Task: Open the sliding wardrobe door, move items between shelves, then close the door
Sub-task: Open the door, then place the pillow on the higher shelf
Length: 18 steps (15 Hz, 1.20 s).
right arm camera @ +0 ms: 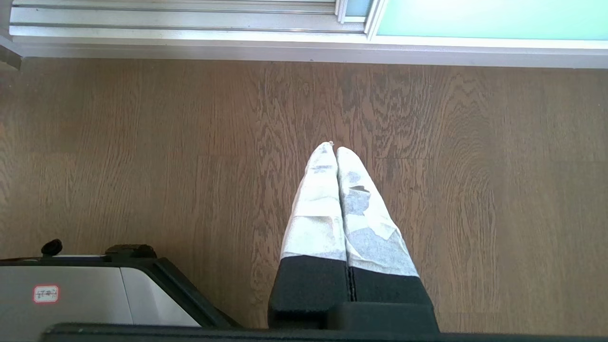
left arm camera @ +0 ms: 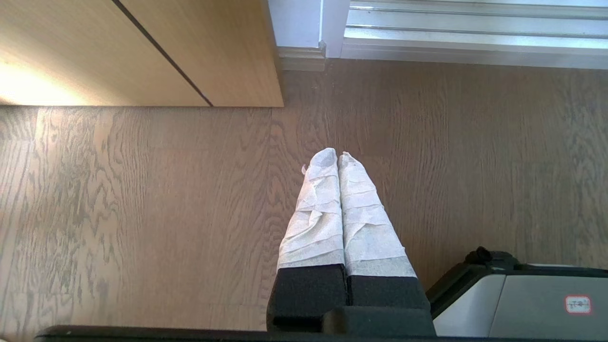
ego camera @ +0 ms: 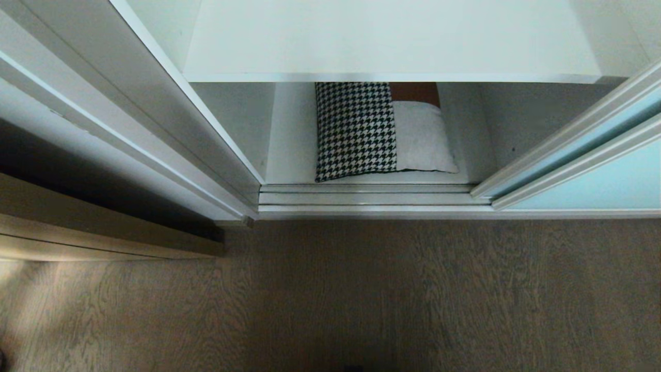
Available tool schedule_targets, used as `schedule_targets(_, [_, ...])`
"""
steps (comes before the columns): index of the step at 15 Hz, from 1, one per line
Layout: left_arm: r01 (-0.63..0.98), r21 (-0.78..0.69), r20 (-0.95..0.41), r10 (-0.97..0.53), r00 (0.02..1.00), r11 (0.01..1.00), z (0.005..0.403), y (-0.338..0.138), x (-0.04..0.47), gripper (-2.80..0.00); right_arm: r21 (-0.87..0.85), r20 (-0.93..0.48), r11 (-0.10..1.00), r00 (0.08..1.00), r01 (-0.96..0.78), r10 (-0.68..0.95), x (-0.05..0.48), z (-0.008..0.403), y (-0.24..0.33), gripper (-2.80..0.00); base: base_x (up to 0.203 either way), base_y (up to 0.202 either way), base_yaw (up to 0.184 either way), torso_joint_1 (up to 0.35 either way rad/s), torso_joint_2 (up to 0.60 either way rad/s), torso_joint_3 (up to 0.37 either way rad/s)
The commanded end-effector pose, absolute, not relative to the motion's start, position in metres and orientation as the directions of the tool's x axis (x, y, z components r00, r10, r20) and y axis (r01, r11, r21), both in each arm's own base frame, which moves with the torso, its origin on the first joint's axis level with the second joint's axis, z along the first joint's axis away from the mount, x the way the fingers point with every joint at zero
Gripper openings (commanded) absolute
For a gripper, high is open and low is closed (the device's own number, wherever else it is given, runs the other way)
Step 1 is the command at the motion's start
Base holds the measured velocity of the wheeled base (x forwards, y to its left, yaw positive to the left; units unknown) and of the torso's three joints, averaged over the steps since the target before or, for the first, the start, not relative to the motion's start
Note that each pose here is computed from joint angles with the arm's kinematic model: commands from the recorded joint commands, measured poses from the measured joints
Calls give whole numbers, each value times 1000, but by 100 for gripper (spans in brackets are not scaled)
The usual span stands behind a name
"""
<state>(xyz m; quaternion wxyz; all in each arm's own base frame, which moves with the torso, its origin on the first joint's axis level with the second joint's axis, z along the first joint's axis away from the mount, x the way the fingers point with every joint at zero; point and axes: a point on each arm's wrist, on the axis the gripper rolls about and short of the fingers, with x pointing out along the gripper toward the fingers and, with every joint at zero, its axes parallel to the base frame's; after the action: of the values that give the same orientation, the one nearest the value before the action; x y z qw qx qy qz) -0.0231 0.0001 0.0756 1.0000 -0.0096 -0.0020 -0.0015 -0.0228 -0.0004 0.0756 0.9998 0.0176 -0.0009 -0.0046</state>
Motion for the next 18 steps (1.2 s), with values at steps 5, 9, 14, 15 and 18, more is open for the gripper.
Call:
schedule_targets(5, [3,-20,-2,-3,1000,1000,75,0,-23,-280,37,3,999,1000,9,-9,-23,76,0,-280,0,0,0,0,0,0])
schedule_targets(9, [3,-20,0,-3,1000,1000,75,0,-23,-280,36,3,999,1000,9,-9,-23,76,0,-280,0,0,0,0,0,0])
schedule_targets(14, [3,-20,-3,-3,1000,1000,75,0,-23,-280,36,3,999,1000,9,-9,-23,76,0,-280,0,0,0,0,0,0])
schedule_targets(15, [3,-20,-3,-3,1000,1000,75,0,-23,-280,35,3,999,1000,9,-9,-23,76,0,-280,0,0,0,0,0,0])
schedule_targets(18, [3,-20,-3,-3,1000,1000,75,0,-23,-280,37,3,999,1000,9,-9,-23,76,0,-280,0,0,0,0,0,0])
